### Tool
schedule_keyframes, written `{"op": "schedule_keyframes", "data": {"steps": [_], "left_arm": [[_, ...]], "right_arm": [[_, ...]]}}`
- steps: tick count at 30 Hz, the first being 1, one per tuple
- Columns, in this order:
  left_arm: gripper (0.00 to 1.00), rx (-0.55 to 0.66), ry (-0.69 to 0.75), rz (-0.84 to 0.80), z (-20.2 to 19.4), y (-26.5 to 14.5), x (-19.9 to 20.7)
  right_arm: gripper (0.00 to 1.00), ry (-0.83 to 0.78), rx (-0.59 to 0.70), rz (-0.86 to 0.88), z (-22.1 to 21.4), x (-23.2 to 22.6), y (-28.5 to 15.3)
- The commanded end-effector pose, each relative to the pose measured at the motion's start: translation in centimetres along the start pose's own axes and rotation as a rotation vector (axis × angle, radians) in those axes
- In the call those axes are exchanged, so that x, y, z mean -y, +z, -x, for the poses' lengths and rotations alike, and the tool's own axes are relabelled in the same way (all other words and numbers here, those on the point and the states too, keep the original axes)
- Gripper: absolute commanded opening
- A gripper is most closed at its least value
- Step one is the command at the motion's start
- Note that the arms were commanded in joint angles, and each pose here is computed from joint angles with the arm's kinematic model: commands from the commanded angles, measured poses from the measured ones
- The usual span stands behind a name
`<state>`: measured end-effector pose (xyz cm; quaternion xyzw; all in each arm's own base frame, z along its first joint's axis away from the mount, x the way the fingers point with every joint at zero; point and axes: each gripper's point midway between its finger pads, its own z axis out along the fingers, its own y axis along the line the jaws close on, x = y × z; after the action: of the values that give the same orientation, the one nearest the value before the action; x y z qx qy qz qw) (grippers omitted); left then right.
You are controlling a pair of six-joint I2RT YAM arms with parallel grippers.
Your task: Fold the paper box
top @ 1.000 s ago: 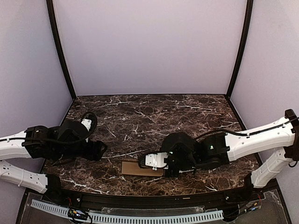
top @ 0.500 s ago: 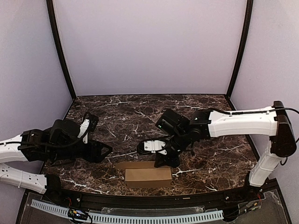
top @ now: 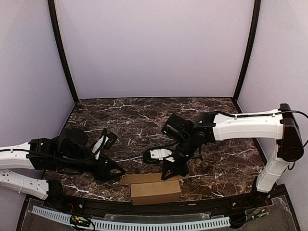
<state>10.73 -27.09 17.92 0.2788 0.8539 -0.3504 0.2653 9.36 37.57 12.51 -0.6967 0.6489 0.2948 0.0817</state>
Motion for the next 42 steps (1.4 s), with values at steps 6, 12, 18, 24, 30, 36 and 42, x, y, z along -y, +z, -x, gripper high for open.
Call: {"op": "schedule_keyframes", "data": {"steps": [6,12,18,24,30,36,42], "left_arm": [[0.42,-0.137,0.007,-0.085,-3.3,1.3,0.8],[0.37,-0.183,0.008,-0.074,-4.2,2.2,0.4],[0.32,-0.224,0.016,-0.052,-4.8,3.2,-0.1],[0.29,-0.234,0.043,-0.034,-4.6,3.2,-0.2],[0.23,-0.231,0.054,-0.049,-4.4,2.8,0.2],[0.15,-0.231,0.059,-0.05,-4.3,2.6,0.3],[0.1,-0.218,0.064,-0.064,-3.6,2.4,0.8]], "right_arm": [[0.0,0.019,0.002,0.026,-0.2,0.0,0.1],[0.0,0.015,0.015,0.029,0.0,-0.2,-0.2],[0.0,0.01,0.026,0.036,0.1,-0.6,-0.5],[0.0,0.005,0.04,0.049,0.2,-1.1,-0.9],[0.0,0.009,0.039,0.052,0.1,-1.2,-0.9],[0.0,0.008,0.04,0.049,0.2,-1.1,-0.9],[0.0,0.023,0.03,0.042,0.1,-0.7,-0.5]]}}
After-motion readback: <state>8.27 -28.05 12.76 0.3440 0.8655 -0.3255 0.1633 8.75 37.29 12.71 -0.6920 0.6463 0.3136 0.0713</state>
